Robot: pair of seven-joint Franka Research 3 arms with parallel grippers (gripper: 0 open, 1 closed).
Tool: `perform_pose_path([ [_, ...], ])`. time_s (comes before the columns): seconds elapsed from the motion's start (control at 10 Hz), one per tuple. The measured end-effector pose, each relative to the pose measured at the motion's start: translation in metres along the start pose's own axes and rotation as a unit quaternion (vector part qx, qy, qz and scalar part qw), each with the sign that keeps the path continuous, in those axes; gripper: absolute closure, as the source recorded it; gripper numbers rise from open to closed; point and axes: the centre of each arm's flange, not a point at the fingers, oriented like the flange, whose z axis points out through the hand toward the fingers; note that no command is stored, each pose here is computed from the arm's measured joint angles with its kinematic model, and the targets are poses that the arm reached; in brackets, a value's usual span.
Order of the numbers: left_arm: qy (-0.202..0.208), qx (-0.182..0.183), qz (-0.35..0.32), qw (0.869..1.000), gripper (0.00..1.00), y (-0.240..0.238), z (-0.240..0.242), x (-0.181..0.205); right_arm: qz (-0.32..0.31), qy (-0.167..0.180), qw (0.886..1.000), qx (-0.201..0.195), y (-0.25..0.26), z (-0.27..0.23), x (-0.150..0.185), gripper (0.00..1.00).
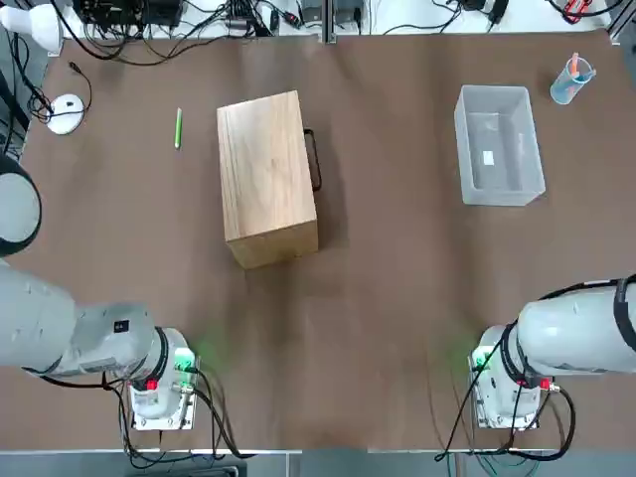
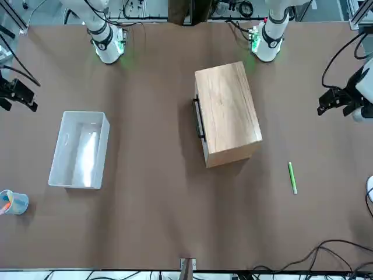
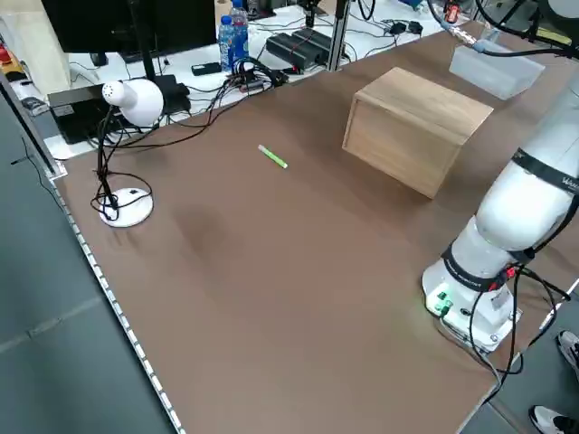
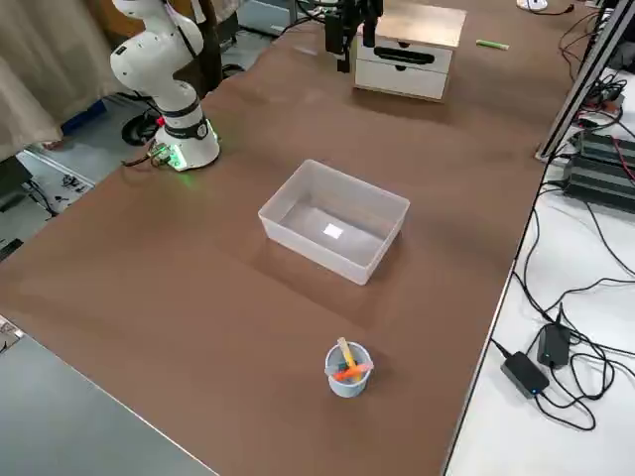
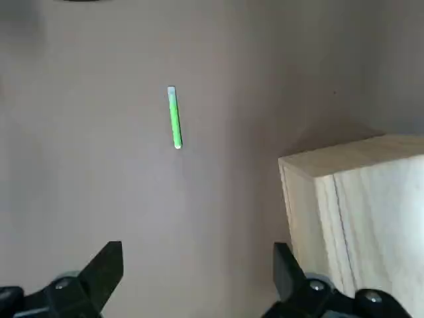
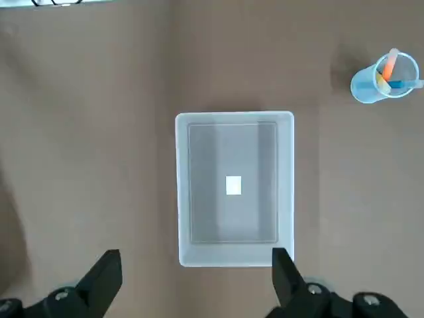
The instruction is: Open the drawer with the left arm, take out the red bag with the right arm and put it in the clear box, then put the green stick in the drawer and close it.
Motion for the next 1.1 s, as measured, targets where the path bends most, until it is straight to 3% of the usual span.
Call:
perform_pose_path([
  [0.2, 0.001, -0.001, 0.017, 1.0, 0.0, 0.032, -0.001, -0.001, 0.0, -0.004, 1.0, 0.0, 0.0, 0.005, 0.002, 0.0],
  [0.5, -0.005, -0.002, 0.006, 1.0, 0.0, 0.116, 0.003, -0.011, -0.002, -0.007, 1.0, 0.0, -0.002, 0.007, 0.003, 0.0],
  [1.1, -0.033, -0.031, -0.056, 0.997, 0.0, 0.331, 0.064, -0.059, 0.0, -0.05, 0.999, 0.009, -0.003, 0.082, 0.036, 0.0],
])
